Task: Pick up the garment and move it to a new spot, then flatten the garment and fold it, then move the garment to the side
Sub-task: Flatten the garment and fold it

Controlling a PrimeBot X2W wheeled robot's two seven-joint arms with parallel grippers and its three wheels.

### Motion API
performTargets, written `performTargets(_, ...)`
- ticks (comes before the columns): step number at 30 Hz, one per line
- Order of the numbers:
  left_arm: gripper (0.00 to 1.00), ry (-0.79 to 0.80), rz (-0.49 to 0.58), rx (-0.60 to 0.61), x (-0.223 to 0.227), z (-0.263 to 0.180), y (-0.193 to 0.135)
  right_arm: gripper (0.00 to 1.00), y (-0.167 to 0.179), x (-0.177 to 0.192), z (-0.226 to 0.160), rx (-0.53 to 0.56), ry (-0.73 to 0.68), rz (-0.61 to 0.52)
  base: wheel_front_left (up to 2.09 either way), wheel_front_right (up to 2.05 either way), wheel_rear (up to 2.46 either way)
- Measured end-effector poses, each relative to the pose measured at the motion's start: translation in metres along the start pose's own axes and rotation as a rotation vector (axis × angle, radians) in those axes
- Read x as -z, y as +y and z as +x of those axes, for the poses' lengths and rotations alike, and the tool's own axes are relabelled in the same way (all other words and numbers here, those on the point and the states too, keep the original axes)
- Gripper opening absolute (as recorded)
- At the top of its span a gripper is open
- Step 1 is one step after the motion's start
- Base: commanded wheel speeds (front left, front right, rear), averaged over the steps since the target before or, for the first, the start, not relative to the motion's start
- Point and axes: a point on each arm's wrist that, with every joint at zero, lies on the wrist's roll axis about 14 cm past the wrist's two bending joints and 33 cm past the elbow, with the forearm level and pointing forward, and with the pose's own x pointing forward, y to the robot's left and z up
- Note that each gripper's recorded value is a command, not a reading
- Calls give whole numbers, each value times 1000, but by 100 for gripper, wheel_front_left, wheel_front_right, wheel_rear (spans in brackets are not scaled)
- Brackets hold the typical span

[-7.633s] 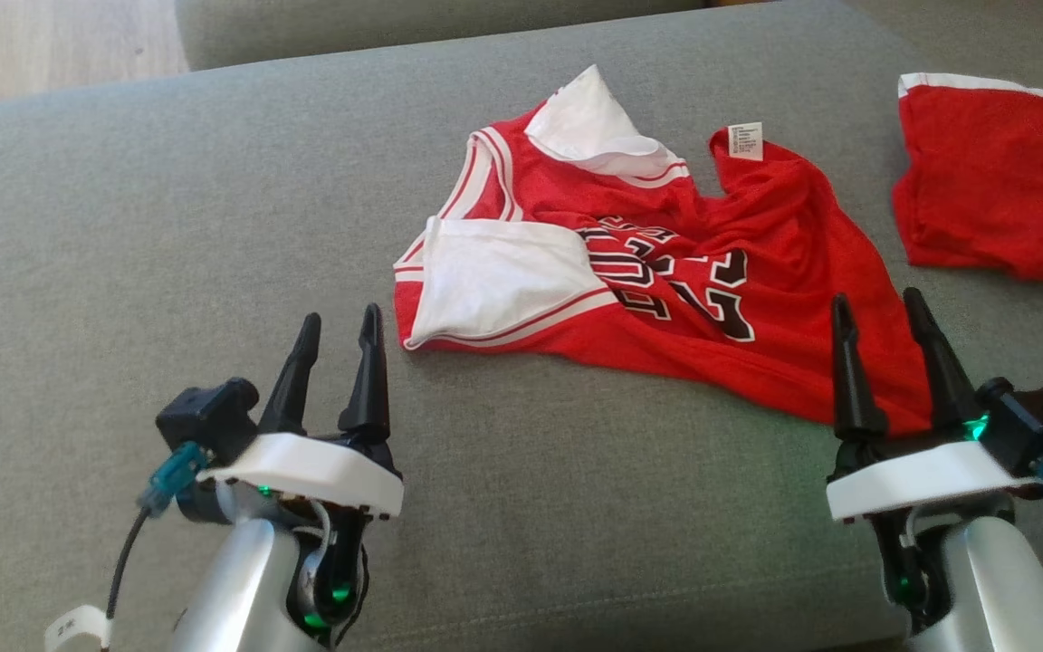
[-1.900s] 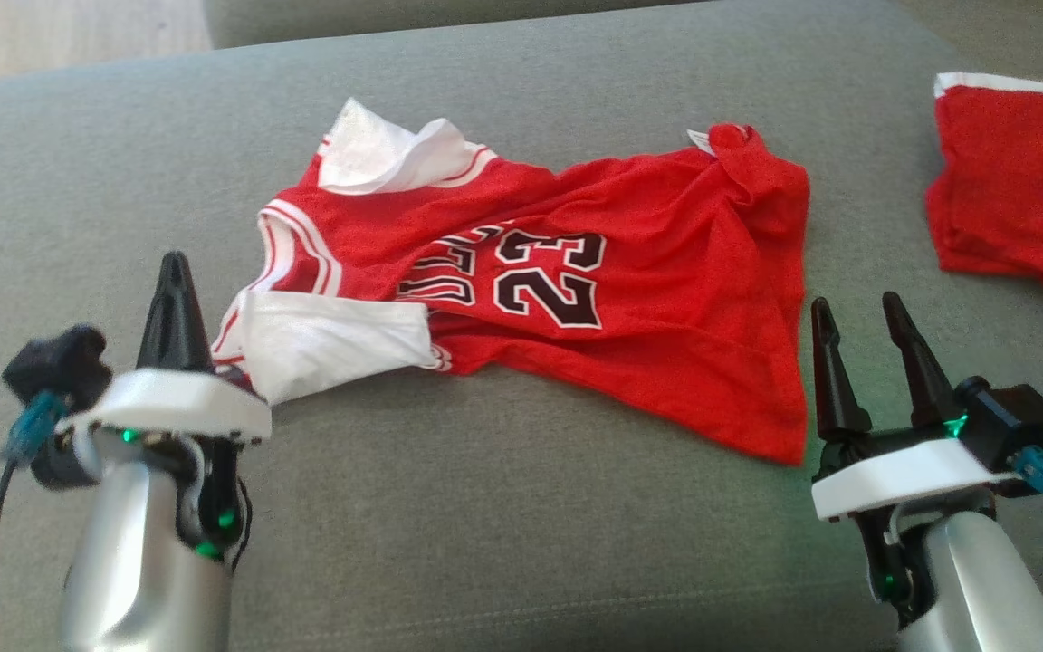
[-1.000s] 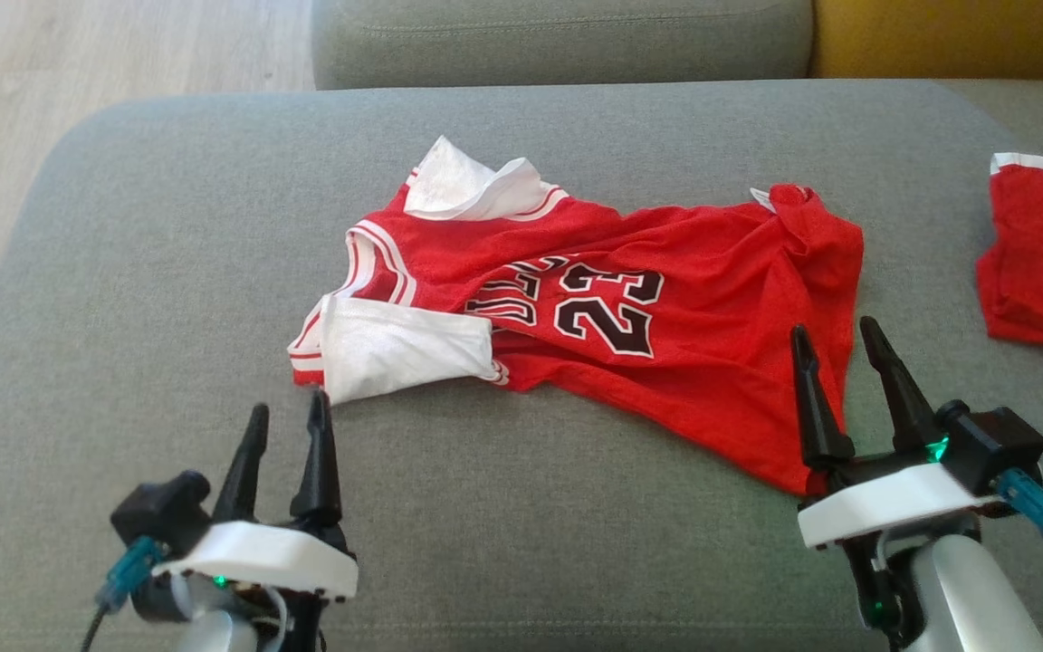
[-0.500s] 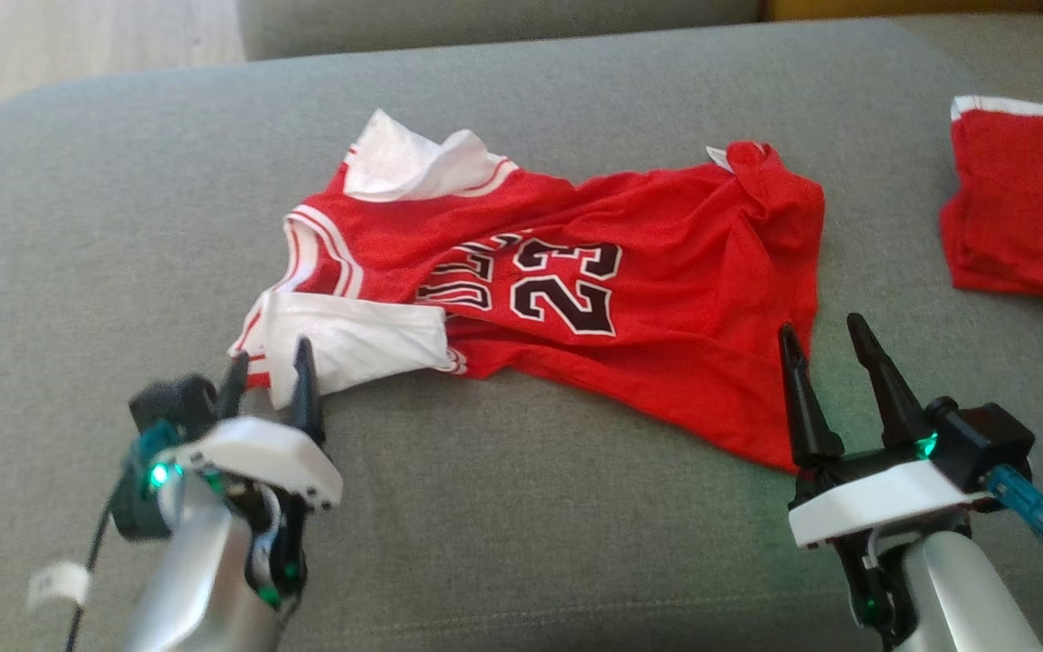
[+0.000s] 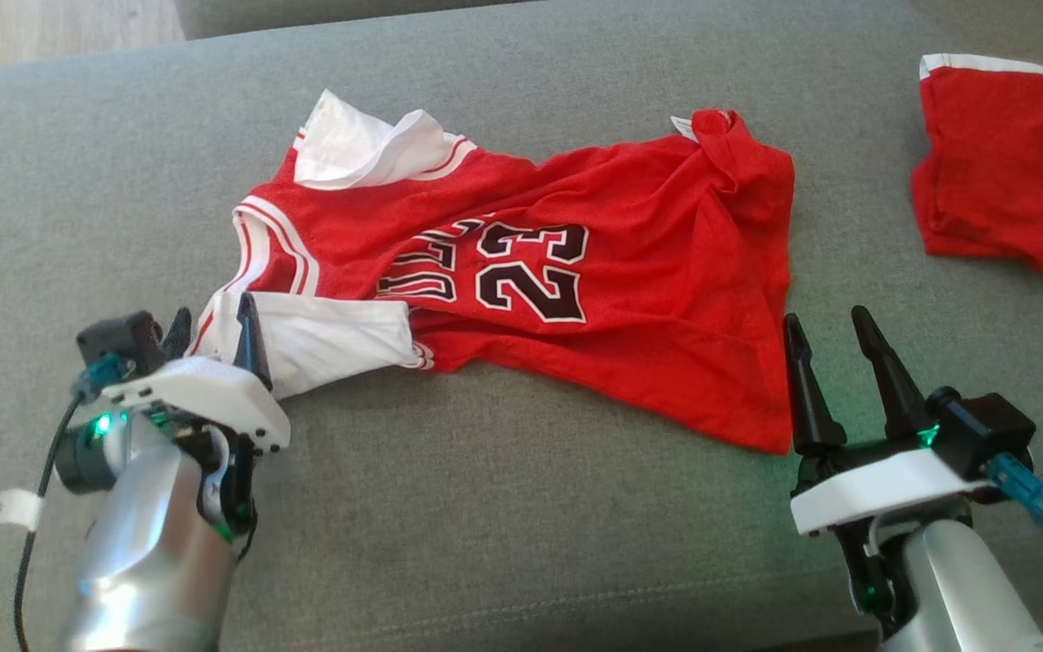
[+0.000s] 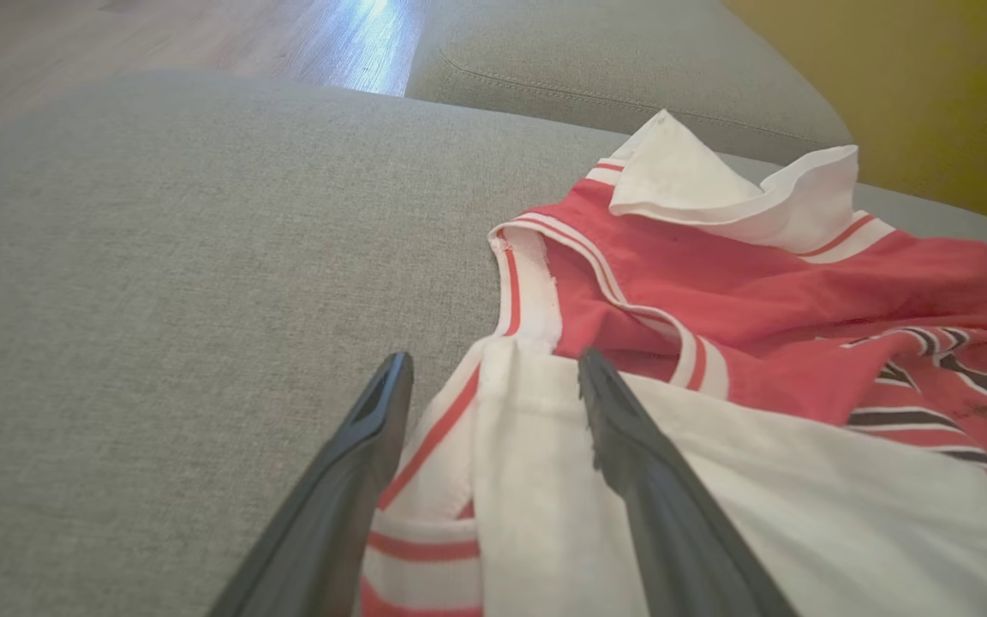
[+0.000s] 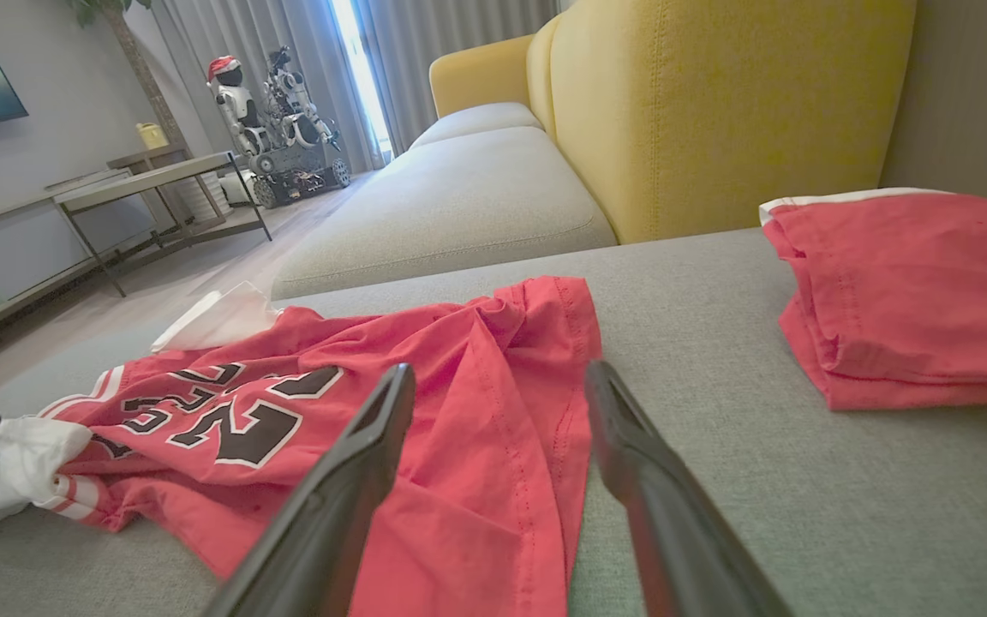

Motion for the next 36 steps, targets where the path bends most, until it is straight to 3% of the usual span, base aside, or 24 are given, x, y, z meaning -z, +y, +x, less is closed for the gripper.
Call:
performTargets(10,100,13,17,15,2,9,-4,100,-2,1,3,5,0,0,0,0,0)
performTargets(11,93,18,20,18,3,9,-5,100,-2,2,3,5,2,0,0,0,0)
performTargets(12,65,23,21,25,4,8,-6,100,-2,2,3,5,3,1,0,0,0)
performTargets(13,46,30,22,26,6,8,-6,100,-2,2,3,5,3,1,0,0,0)
performTargets(15,20,39,21,29,9,7,-6,100,-2,2,3,5,3,1,0,0,0)
performTargets(16,0,46,23,26,11,7,-5,100,-2,2,3,4,3,0,0,0,0)
performTargets(25,0,17,19,30,0,11,-6,100,0,3,4,0,5,0,0,0,0)
performTargets(32,0,-185,14,67,-58,8,-20,100,-6,0,1,17,-1,1,0,0,0)
performTargets(36,0,-248,15,87,-65,-12,-22,100,-11,8,-5,39,38,14,0,0,0)
